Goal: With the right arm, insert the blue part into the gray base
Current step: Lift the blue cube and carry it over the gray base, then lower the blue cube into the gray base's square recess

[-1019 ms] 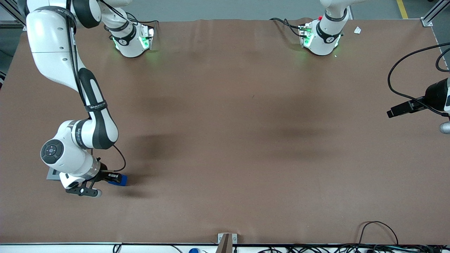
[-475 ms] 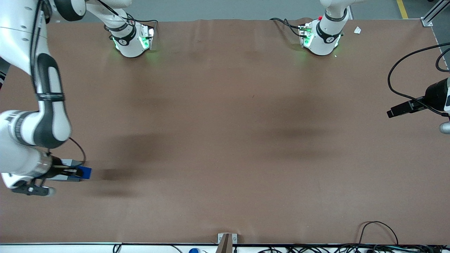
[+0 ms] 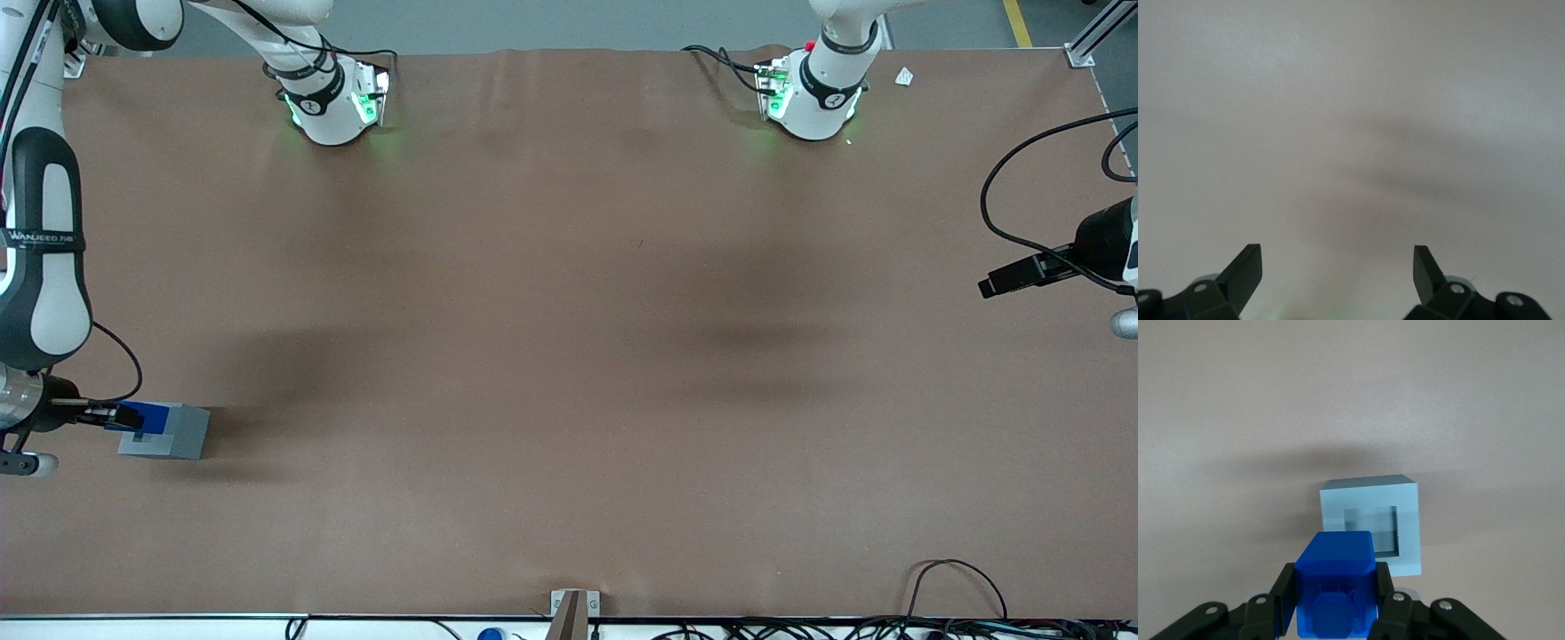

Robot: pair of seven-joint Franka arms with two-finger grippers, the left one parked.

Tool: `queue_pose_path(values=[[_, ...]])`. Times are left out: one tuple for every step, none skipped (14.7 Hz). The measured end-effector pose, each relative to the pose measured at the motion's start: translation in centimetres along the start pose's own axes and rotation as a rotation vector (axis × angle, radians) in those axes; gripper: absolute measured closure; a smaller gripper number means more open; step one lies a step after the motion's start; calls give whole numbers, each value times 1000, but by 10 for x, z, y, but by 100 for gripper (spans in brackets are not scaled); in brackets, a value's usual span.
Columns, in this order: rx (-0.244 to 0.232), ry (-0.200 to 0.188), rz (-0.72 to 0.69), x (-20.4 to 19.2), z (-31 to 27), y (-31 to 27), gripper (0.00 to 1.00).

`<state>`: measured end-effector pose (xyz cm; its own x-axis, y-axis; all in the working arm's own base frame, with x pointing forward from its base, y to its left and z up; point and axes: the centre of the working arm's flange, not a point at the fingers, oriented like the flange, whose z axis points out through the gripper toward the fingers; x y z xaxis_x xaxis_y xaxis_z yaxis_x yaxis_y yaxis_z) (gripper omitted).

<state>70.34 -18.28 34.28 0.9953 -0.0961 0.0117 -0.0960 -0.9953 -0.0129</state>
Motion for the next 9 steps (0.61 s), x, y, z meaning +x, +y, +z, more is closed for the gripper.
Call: queue_pose_path(values=[[-1,6,-9,1,1,1,49],[-3,12,-19,1,3,2,49],[-4,15,-25,2,6,3,49],[-5,15,-26,2,9,5,49],[-5,14,-26,2,12,7,49],[-6,15,-26,2,15,9,49],[-8,21,-27,3,17,11,49],[-10,29,-30,3,17,13,49],[-12,36,-35,4,17,15,49]])
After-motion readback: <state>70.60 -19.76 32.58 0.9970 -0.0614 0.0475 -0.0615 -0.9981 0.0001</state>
